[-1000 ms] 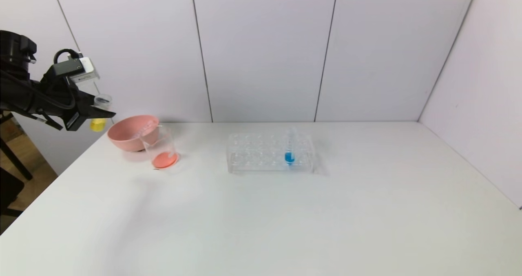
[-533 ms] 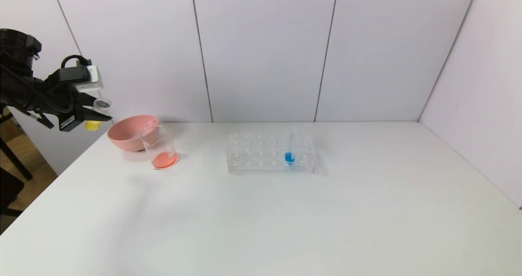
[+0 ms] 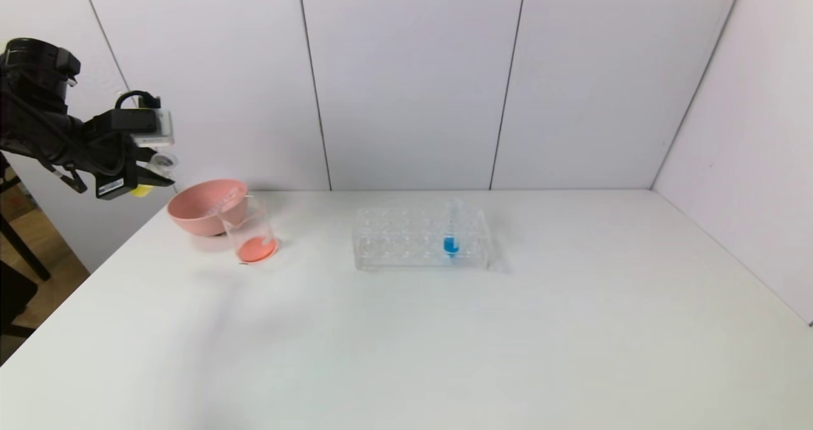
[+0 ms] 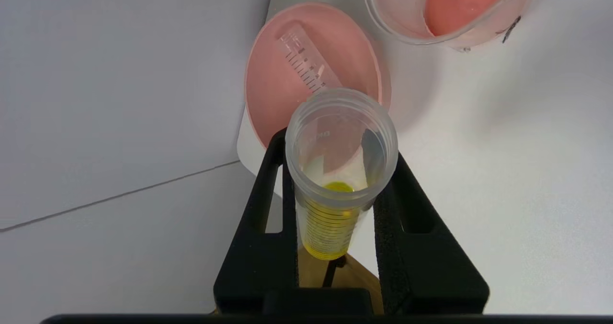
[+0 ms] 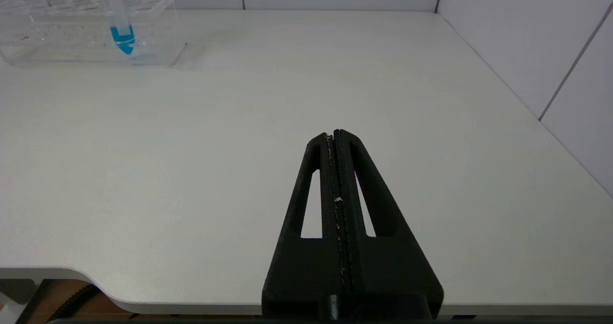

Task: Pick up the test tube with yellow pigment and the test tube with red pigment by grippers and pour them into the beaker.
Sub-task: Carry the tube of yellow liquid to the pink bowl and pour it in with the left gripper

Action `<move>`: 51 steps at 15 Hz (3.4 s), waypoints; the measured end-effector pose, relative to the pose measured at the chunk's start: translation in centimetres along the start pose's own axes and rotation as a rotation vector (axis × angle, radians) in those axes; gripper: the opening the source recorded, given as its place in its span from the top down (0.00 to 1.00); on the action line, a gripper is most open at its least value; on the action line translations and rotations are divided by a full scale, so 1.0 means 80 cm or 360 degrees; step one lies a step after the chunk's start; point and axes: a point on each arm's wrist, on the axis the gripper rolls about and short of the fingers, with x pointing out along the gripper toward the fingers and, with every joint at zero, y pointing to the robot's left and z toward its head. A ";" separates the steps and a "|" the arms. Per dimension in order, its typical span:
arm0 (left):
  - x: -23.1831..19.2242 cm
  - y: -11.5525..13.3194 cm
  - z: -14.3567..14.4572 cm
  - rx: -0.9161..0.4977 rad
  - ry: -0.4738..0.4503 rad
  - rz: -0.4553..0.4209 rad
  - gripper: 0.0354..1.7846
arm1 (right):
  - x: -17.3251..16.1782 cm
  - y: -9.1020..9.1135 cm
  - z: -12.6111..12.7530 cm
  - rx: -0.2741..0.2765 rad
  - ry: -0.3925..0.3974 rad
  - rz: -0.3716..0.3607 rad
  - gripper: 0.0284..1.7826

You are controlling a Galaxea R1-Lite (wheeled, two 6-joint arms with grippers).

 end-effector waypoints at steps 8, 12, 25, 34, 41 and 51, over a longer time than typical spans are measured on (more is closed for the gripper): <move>0.023 0.000 0.014 0.0149 -0.0030 -0.0068 0.76 | 0.000 0.000 0.000 -0.0001 0.0000 0.0001 0.95; 0.036 -0.003 0.024 0.0237 0.0017 -0.0091 0.76 | 0.000 0.000 0.000 -0.0001 0.0000 0.0001 0.95; 0.059 -0.011 0.047 0.0322 0.0075 -0.0132 0.76 | 0.000 0.000 0.000 -0.0001 0.0000 0.0001 0.95; 0.066 -0.016 0.059 0.0366 0.0057 -0.0157 0.76 | 0.000 0.000 0.000 -0.0001 0.0000 0.0000 0.95; 0.070 -0.016 0.056 0.0438 0.0189 -0.0146 0.76 | 0.000 0.000 0.000 -0.0001 0.0000 0.0000 0.95; 0.077 -0.016 0.065 0.0699 0.0325 -0.0125 0.76 | 0.000 0.000 0.000 -0.0001 0.0000 0.0001 0.95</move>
